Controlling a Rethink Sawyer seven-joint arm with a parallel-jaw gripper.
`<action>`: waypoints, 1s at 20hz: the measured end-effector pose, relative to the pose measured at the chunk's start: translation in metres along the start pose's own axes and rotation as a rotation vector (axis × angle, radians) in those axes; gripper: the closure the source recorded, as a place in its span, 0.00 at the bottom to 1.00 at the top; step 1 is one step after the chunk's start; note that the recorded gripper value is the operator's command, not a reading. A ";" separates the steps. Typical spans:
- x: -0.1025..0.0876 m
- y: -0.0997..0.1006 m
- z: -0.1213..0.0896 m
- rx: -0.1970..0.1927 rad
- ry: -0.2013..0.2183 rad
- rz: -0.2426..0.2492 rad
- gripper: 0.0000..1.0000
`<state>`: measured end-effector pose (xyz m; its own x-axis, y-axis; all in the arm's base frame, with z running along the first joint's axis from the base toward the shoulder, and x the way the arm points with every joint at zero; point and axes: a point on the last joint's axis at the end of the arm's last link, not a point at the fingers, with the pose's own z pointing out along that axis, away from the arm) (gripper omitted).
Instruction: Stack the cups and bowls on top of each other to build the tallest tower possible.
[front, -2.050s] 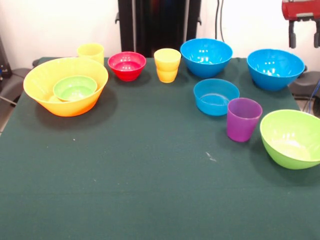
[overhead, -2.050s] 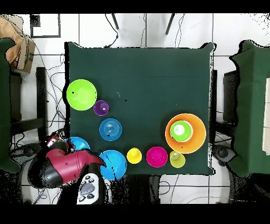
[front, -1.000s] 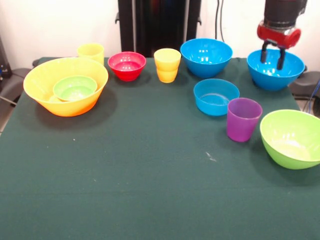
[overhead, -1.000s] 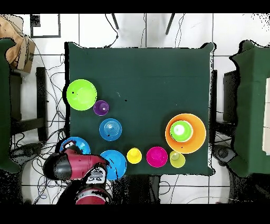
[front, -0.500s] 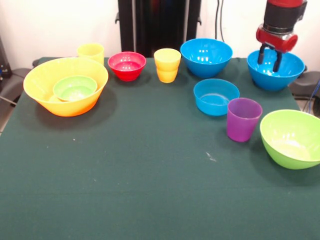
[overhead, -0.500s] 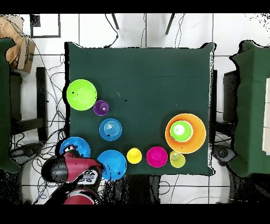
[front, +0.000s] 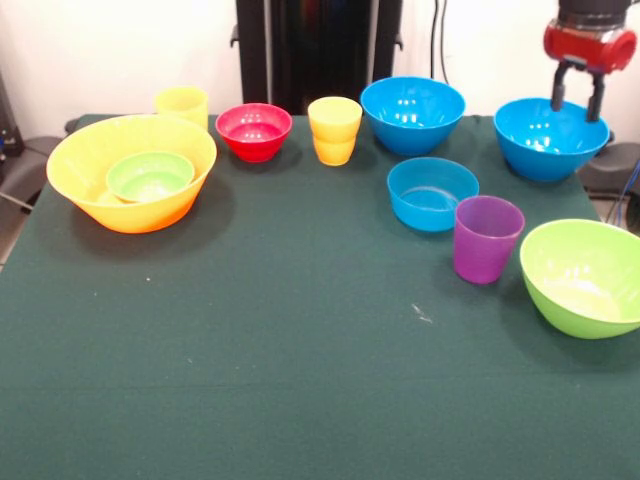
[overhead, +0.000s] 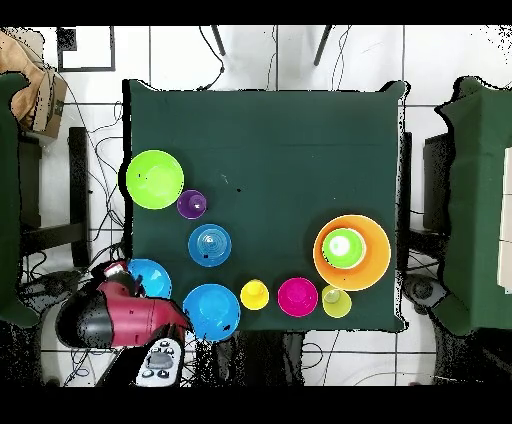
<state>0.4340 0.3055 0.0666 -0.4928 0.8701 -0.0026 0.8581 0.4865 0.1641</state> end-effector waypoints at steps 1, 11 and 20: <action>-0.002 0.005 -0.005 -0.012 -0.002 0.006 0.00; -0.016 0.031 -0.032 -0.078 -0.017 0.067 0.00; -0.015 0.022 -0.014 -0.038 -0.008 0.090 0.00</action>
<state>0.4587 0.3020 0.0836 -0.4123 0.9110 0.0062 0.8930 0.4027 0.2010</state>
